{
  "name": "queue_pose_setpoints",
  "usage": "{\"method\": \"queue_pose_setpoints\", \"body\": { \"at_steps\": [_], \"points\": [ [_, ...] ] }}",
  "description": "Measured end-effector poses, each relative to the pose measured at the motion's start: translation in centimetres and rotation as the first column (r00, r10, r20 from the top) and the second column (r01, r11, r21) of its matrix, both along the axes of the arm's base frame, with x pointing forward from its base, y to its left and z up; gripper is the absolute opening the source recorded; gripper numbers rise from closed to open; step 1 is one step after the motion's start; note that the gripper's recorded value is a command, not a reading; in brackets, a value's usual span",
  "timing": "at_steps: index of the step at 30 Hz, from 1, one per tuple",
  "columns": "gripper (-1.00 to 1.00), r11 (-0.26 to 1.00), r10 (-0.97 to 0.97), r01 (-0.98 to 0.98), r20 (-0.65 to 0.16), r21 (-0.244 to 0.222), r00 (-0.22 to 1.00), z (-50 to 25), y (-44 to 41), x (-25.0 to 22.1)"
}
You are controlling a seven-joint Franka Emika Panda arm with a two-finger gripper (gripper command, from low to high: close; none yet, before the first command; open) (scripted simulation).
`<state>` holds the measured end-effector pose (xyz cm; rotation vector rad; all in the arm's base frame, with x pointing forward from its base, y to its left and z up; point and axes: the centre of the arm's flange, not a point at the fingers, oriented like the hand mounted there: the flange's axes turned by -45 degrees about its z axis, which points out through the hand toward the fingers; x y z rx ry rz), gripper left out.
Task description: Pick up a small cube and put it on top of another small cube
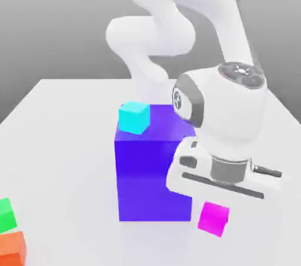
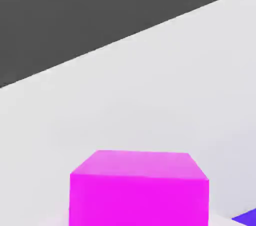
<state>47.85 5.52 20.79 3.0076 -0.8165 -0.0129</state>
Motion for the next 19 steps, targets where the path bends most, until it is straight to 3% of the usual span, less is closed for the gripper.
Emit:
{"method": "queue_pose_setpoints", "body": {
  "at_steps": [7, 12, 15, 16, 19],
  "points": [
    [-1.0, 0.949, -0.314, 0.314, 0.004, 0.005, 0.949, 1.4, -17.4, -0.5],
    [-1.0, 0.848, -0.53, 0.529, 0.012, 0.015, 0.848, 2.1, -29.9, -4.9],
    [-1.0, 0.766, -0.642, 0.642, 0.015, 0.023, 0.766, -1.2, -37.0, -8.0],
    [1.0, 0.753, -0.658, 0.658, 0.015, 0.023, 0.753, -2.3, -38.1, -8.5],
    [1.0, 0.753, -0.658, 0.658, 0.015, 0.023, 0.753, -2.3, -38.1, -8.5]
  ]
}}
